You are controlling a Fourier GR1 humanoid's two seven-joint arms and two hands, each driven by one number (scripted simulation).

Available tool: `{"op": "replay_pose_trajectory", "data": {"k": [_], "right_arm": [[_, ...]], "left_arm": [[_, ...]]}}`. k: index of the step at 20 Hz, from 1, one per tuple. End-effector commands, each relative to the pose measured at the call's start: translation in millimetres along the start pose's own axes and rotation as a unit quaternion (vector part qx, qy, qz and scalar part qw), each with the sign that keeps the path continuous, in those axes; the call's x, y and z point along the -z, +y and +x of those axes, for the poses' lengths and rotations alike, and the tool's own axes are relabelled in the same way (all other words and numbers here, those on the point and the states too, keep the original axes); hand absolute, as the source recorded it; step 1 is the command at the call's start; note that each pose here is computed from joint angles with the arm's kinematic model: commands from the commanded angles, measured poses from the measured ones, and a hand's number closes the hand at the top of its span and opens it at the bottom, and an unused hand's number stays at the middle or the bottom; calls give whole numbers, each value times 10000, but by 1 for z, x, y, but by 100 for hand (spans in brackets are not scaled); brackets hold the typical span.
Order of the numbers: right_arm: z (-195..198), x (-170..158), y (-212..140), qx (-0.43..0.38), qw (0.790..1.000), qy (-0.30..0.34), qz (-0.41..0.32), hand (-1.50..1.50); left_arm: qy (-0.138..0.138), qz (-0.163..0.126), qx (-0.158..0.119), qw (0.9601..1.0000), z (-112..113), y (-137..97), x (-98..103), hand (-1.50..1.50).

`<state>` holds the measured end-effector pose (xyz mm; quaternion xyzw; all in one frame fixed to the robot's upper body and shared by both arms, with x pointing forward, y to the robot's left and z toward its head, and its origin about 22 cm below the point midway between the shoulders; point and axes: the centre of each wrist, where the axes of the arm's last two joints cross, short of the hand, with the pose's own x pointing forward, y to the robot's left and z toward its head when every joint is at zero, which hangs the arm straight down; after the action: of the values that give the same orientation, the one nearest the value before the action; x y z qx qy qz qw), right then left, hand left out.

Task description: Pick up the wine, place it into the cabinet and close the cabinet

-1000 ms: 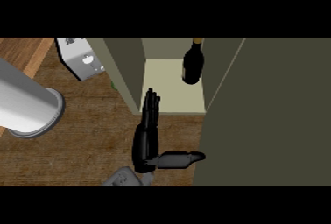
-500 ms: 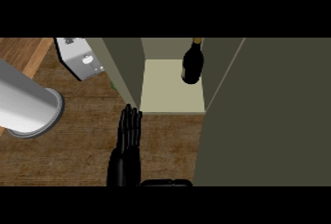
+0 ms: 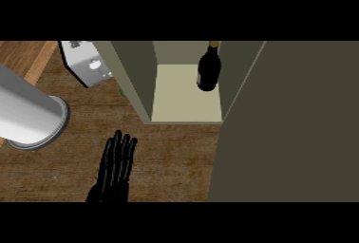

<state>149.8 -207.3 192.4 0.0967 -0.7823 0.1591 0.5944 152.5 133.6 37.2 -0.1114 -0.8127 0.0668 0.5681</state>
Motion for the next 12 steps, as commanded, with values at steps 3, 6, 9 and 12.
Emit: {"op": "replay_pose_trajectory", "data": {"k": [3, 6, 9, 12], "right_arm": [[12, -8, 12, 125, 9982, -152, 562, 150], [22, -28, 14, 307, 9961, -61, 825, 150], [9, -17, 11, 781, 9909, 335, 1044, 150], [15, -31, 23, 1010, 9884, 362, 1077, 150]], "left_arm": [[-51, -366, -24, 9993, 27, 45, -6, -150], [-15, -153, -26, 9999, 15, 49, -10, -150], [-28, -198, -14, 9998, 35, 54, -9, -150], [-76, -66, 128, 9999, 36, 64, -20, -150]]}}
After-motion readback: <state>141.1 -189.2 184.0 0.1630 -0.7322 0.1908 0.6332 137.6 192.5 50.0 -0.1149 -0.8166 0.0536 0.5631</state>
